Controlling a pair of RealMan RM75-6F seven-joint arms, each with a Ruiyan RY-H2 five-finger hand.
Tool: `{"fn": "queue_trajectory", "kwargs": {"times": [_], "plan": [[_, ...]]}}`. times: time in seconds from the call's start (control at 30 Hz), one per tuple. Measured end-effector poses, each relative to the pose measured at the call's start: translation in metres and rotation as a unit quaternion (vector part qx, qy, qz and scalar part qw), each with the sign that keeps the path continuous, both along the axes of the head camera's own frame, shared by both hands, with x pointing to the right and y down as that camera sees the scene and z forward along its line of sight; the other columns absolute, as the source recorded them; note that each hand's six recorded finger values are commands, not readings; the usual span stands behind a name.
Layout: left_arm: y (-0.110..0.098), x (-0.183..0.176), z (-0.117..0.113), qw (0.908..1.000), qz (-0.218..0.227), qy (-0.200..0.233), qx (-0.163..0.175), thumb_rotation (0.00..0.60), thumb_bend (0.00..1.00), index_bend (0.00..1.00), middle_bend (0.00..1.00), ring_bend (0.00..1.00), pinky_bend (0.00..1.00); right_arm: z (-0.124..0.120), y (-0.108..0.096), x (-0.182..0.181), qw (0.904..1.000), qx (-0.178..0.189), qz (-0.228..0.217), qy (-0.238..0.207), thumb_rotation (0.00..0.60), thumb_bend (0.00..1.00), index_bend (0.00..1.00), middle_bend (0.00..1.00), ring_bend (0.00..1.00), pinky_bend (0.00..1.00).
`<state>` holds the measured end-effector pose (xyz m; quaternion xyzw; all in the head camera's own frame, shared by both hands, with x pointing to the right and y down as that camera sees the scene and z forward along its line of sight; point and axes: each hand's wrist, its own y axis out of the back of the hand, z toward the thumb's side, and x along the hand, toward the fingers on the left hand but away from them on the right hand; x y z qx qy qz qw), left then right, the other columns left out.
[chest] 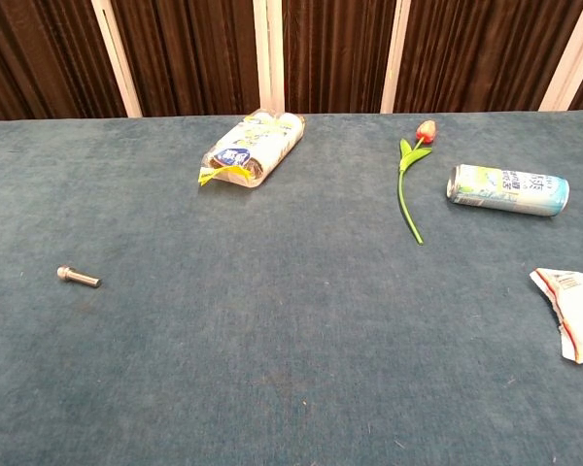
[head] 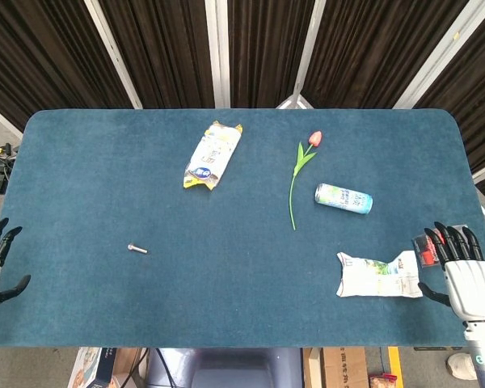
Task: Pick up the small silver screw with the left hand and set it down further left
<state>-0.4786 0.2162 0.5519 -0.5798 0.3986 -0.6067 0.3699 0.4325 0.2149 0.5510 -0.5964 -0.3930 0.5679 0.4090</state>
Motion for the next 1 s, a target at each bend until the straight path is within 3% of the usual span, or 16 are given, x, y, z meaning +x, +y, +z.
{"fn": "queue_trajectory", "kwargs": {"times": [0.3,0.47,0.63,0.83,1.0], "plan": [[-0.029,0.015,0.017,0.9973,0.055,-0.019,-0.045,0.600,0.35,0.19,0.00,0.00,0.00,0.008,0.000,-0.001,0.9999,-0.009,0.001,0.010,0.600,0.10,0.13,0.10,0.09,0.00],[-0.058,0.037,0.038,0.9876,0.118,-0.035,-0.098,0.600,0.36,0.23,0.00,0.00,0.00,0.011,0.002,-0.005,0.9998,-0.014,-0.002,0.013,0.600,0.10,0.13,0.10,0.09,0.00],[-0.089,0.067,0.052,0.9732,0.188,-0.062,-0.116,0.600,0.36,0.24,0.00,0.00,0.00,0.014,0.004,-0.008,0.9997,-0.019,-0.004,0.016,0.600,0.10,0.13,0.10,0.09,0.00],[-0.098,0.094,0.078,0.9583,0.234,-0.073,-0.146,0.600,0.37,0.25,0.00,0.00,0.00,0.017,0.004,-0.010,0.9995,-0.022,-0.006,0.020,0.600,0.10,0.13,0.10,0.09,0.00],[-0.091,0.111,0.093,0.9539,0.240,-0.049,-0.173,0.600,0.37,0.26,0.00,0.00,0.00,0.019,0.004,-0.010,0.9995,-0.025,-0.004,0.021,0.600,0.10,0.13,0.10,0.09,0.00]]}}
